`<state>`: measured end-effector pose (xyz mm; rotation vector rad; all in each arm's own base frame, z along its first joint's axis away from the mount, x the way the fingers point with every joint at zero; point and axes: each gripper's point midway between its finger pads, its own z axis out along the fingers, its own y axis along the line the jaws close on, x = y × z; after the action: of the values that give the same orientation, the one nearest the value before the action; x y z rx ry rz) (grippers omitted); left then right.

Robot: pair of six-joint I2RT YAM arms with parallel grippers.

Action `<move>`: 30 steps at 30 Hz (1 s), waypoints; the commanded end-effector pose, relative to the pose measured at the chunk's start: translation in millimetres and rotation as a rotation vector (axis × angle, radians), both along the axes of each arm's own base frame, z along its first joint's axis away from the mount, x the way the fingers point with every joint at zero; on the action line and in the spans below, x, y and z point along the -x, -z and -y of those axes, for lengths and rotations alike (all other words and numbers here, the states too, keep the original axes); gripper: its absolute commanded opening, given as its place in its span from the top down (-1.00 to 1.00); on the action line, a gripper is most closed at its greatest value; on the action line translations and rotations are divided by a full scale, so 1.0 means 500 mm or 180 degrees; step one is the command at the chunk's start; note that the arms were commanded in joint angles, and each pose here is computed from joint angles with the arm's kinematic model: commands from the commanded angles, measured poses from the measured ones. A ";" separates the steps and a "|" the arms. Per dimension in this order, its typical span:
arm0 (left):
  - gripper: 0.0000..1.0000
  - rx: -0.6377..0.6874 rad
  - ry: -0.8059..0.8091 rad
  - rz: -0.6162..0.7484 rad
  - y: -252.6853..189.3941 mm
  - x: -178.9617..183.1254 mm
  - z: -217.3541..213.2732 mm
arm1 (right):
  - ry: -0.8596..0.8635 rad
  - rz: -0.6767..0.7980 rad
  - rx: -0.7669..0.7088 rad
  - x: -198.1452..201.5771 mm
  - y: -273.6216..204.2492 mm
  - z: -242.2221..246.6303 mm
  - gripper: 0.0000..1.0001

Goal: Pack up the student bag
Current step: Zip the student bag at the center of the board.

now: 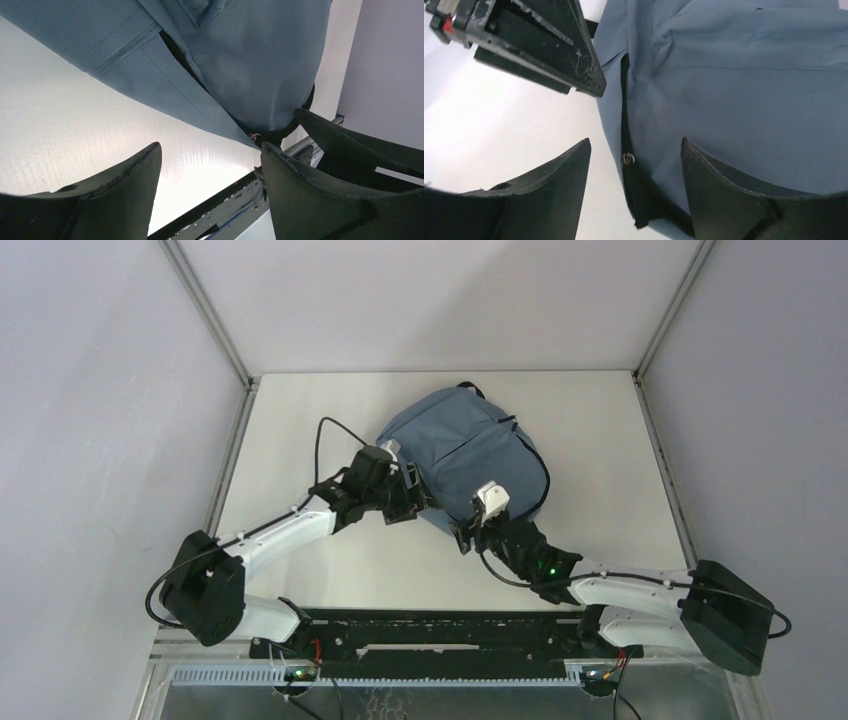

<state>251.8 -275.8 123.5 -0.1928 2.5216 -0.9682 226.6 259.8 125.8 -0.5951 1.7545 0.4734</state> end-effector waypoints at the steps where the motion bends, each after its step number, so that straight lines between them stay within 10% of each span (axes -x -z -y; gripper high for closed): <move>1: -0.53 0.0096 0.0019 0.0030 -0.001 -0.001 0.005 | 0.0207 0.0372 -0.0287 -0.039 -0.063 -0.018 -0.44; 8: -0.53 0.0063 0.0000 0.0048 0.004 -0.001 -0.002 | 0.0254 0.0309 -0.0328 -0.040 -0.059 -0.017 -0.02; 30: -0.52 0.0165 0.0045 0.0036 0.006 -0.015 0.020 | -0.0210 -0.0669 -0.0086 0.050 -0.016 0.039 -0.18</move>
<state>252.9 -278.8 109.8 -0.1902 2.5333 -0.9783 201.3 233.9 123.3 -0.6021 1.9096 0.5512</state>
